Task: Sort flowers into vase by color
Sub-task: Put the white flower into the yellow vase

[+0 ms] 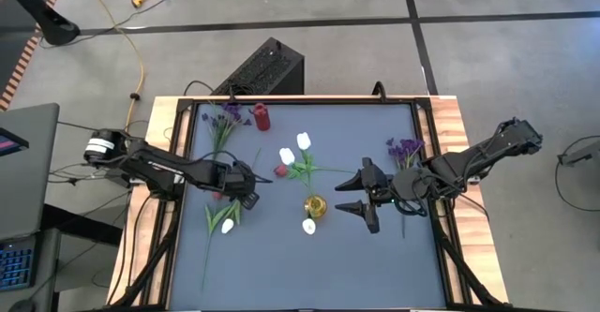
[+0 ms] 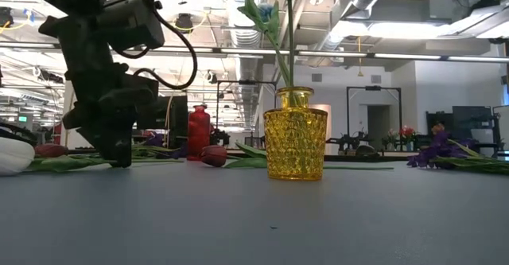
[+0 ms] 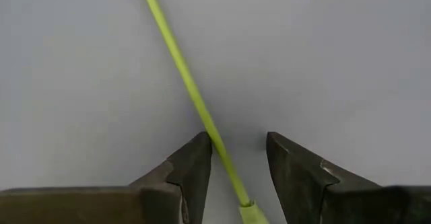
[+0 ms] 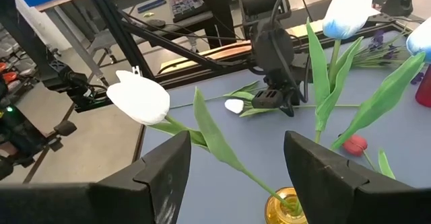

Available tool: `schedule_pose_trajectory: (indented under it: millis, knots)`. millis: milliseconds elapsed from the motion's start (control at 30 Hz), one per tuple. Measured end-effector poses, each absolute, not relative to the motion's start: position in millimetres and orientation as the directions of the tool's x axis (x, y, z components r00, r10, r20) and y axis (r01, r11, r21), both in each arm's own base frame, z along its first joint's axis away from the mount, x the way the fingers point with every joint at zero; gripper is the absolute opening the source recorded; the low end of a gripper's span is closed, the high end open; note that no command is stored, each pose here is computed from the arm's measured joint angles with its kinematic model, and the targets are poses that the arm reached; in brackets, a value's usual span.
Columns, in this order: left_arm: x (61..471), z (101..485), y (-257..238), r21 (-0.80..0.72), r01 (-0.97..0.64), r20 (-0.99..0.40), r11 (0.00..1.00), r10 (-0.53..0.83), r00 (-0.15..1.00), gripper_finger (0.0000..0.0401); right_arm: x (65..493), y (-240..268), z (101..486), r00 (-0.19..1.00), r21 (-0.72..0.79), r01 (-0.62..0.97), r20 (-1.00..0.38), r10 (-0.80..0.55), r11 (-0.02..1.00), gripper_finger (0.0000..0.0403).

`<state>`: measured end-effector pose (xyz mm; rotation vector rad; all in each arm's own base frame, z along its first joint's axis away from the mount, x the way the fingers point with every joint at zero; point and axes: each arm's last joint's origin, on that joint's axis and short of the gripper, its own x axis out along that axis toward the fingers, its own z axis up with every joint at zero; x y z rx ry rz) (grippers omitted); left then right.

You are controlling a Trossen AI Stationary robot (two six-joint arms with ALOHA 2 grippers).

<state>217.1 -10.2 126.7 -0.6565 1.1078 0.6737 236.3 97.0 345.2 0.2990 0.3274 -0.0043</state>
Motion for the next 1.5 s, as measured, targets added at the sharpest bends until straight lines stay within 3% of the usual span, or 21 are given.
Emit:
schedule_pose_trajectory:
  millis: [100,300,600,1100,1267,1500]
  knots:
    - [220,134,-12,-0.15,-0.753,-0.94,0.64,0.143,0.309,0.0114,236,97,345,0.947,0.288,0.053,-0.318,0.044,0.956,0.0265]
    - [234,152,-15,-0.244,-0.697,-0.914,0.675,0.079,0.397,0.0011,236,97,345,0.947,0.288,0.054,-0.317,0.042,0.956,0.0265]
    - [248,212,-12,-0.3,-0.648,-0.815,0.701,0.165,0.556,0.0002,236,97,346,0.948,0.29,0.053,-0.314,0.042,0.956,0.0265]
    - [207,343,40,-0.341,-0.66,-0.525,0.669,0.447,0.724,0.0,238,98,352,0.968,0.239,0.012,-0.247,0.049,0.971,0.0265]
    - [195,377,49,-0.354,-0.638,-0.426,0.684,0.489,0.761,0.0,240,98,361,0.985,0.118,-0.034,-0.163,0.053,0.992,0.0265]
    - [186,430,52,-0.393,-0.547,-0.209,0.739,0.507,0.836,0.0,237,96,390,0.999,-0.193,-0.018,-0.053,0.008,0.981,0.0265]
